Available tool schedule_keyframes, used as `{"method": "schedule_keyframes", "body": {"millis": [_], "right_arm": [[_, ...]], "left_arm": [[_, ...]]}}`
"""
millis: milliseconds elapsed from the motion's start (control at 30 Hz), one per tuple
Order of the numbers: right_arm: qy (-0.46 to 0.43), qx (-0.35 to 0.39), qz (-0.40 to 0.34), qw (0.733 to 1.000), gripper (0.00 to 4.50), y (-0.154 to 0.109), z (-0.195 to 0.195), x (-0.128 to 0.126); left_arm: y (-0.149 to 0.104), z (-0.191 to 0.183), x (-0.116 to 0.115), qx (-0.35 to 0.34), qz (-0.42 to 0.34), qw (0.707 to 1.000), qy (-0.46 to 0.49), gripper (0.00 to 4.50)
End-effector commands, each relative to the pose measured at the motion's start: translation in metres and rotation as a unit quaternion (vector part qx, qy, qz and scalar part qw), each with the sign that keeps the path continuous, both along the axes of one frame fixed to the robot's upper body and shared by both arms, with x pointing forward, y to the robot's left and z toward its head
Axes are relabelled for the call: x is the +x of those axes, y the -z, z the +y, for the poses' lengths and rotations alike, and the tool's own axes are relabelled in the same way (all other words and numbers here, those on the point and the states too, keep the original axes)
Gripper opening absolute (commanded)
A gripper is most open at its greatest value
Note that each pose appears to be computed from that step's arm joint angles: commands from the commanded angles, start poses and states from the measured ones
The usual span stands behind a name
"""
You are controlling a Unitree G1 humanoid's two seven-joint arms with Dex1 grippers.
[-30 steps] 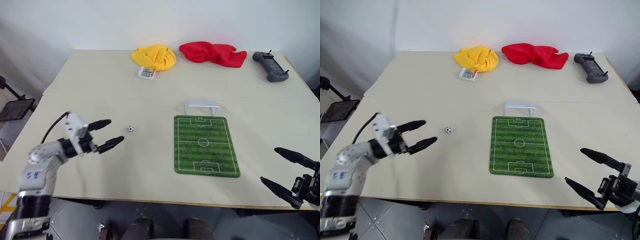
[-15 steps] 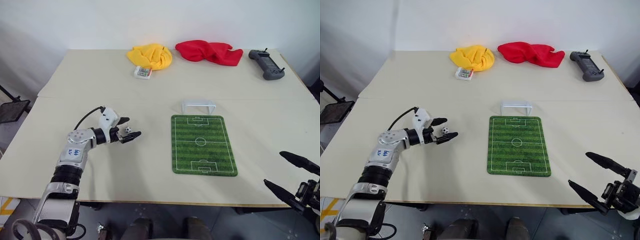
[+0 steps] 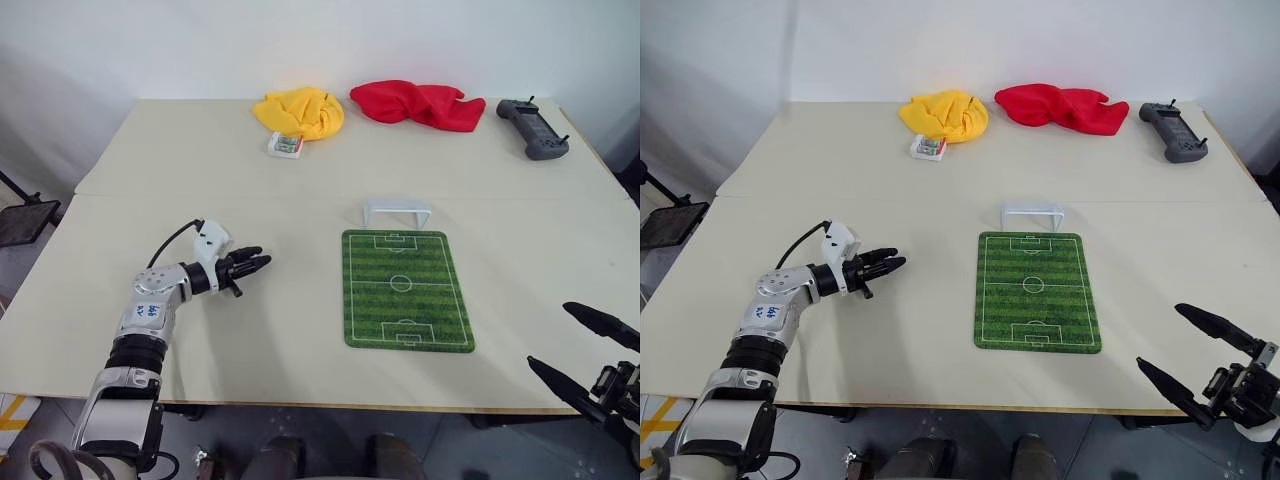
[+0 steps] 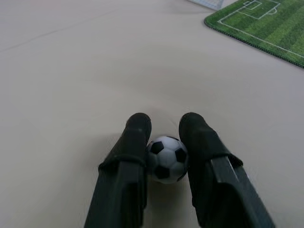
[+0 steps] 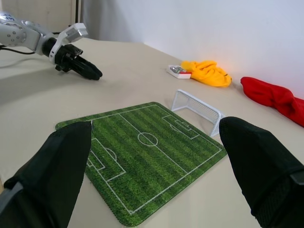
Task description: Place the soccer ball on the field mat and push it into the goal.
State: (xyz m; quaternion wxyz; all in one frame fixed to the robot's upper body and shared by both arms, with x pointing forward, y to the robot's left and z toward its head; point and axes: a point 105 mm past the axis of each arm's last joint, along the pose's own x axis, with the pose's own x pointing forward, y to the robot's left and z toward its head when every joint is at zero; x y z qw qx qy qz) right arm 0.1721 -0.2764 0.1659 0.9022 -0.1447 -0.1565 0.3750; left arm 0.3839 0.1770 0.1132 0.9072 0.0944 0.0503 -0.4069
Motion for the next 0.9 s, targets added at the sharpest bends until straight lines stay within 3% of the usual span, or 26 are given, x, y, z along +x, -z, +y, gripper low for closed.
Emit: {"method": "schedule_keyframes", "body": {"millis": [33,100,167,267,433,533,667,900], "right_arm": [[0.006,-0.009,-0.013,1.000,4.50,-0.005,-0.003,-0.003],[0.004,-0.011,-0.014,1.000,4.50,-0.007,-0.003,-0.003],[-0.003,-0.020,-0.012,1.000,4.50,-0.010,-0.004,-0.003],[-0.016,-0.041,0.002,0.999,4.50,-0.012,-0.009,-0.005],[-0.074,-0.090,0.073,0.991,4.50,-0.010,-0.023,-0.021],[-0.104,-0.129,0.143,0.976,4.50,-0.001,-0.028,-0.037],[-0.080,-0.139,0.141,0.977,4.50,-0.006,-0.039,-0.039],[-0.081,-0.131,0.134,0.979,4.50,-0.008,-0.026,-0.040]], "left_arm": [[-0.018,-0.009,-0.006,-0.014,-0.037,0.999,0.031,0.86],[-0.029,-0.023,-0.011,-0.013,-0.060,0.996,0.065,0.86],[-0.045,-0.058,-0.025,0.023,-0.100,0.983,0.153,0.86],[-0.064,-0.102,-0.043,0.017,-0.110,0.964,0.240,0.86],[-0.046,-0.173,-0.085,0.074,-0.068,0.920,0.379,0.86],[-0.021,-0.220,-0.104,0.079,-0.035,0.908,0.409,0.86],[-0.010,-0.246,-0.119,0.093,-0.043,0.907,0.408,0.86],[-0.005,-0.260,-0.105,0.109,-0.088,0.933,0.330,0.86]]}}
